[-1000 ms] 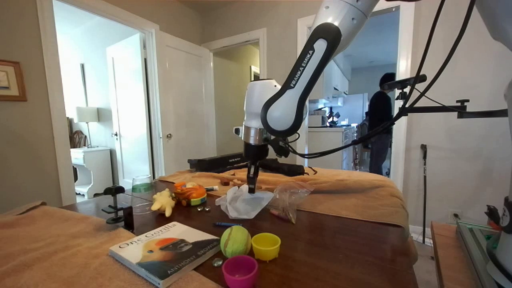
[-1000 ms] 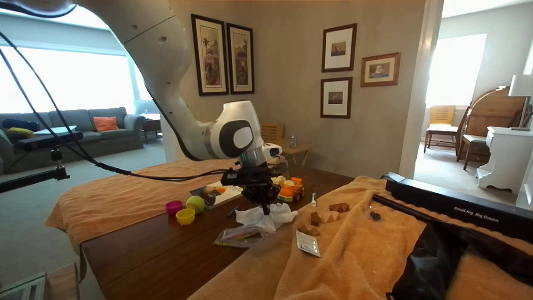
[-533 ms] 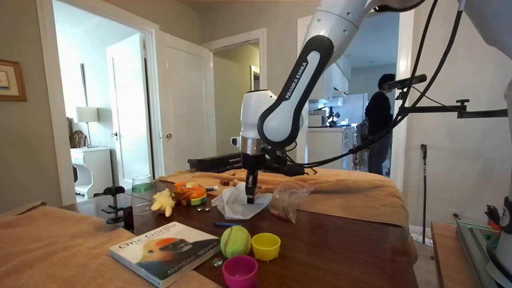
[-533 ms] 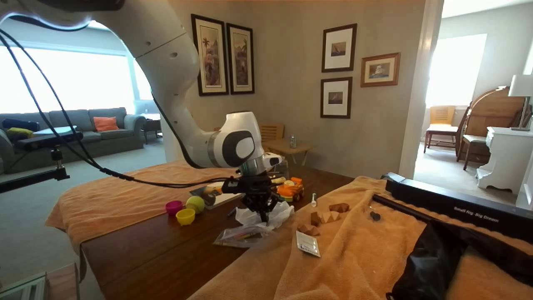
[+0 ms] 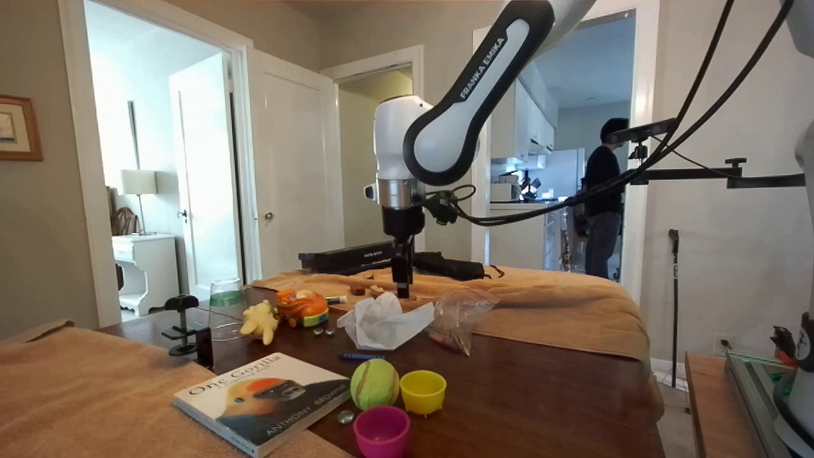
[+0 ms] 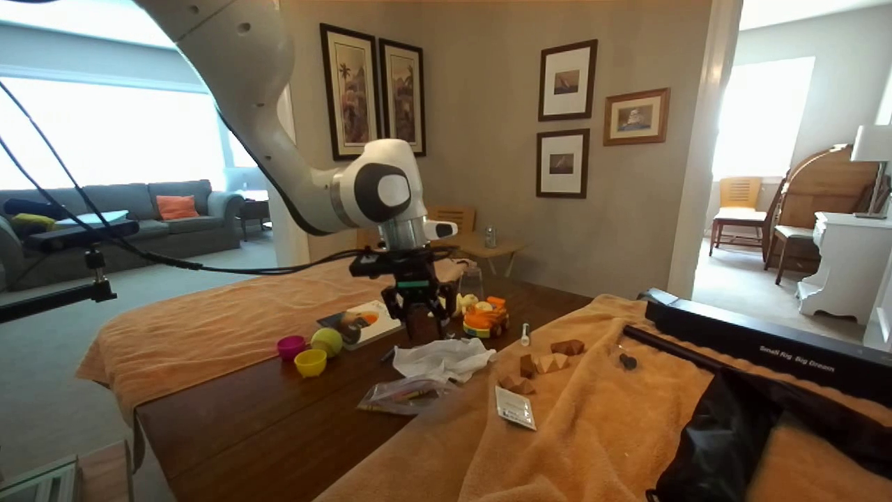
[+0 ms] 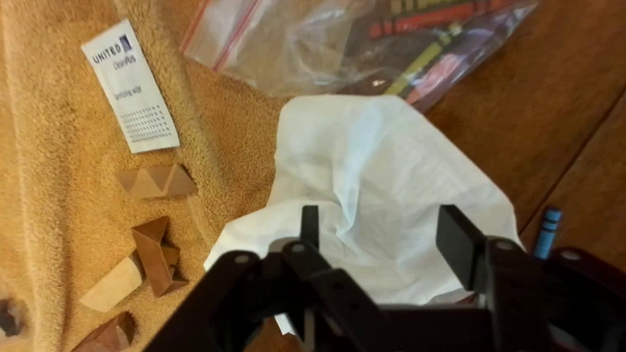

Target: Wipe the toy car with the white cloth

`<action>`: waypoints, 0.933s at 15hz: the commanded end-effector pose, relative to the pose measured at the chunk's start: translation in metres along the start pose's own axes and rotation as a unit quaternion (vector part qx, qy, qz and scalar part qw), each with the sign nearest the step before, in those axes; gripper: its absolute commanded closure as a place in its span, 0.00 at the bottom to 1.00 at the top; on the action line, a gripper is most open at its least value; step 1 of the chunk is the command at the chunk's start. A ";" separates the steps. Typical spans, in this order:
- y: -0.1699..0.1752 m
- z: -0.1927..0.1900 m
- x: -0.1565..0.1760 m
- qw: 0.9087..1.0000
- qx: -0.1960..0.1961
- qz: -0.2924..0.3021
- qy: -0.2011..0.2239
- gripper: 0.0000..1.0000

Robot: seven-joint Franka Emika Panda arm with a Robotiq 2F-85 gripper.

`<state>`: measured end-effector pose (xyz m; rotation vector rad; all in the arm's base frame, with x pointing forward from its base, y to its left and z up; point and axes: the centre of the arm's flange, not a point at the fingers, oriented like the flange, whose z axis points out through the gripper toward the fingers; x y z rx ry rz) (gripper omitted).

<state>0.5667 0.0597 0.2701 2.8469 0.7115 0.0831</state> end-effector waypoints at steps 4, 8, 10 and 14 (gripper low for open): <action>-0.044 -0.107 -0.049 0.995 0.055 0.063 -0.053 0.00; -0.042 -0.100 -0.036 0.996 0.043 0.052 -0.051 0.00; -0.042 -0.099 -0.040 0.996 0.043 0.052 -0.053 0.00; -0.043 -0.096 -0.042 0.996 0.044 0.052 -0.057 0.00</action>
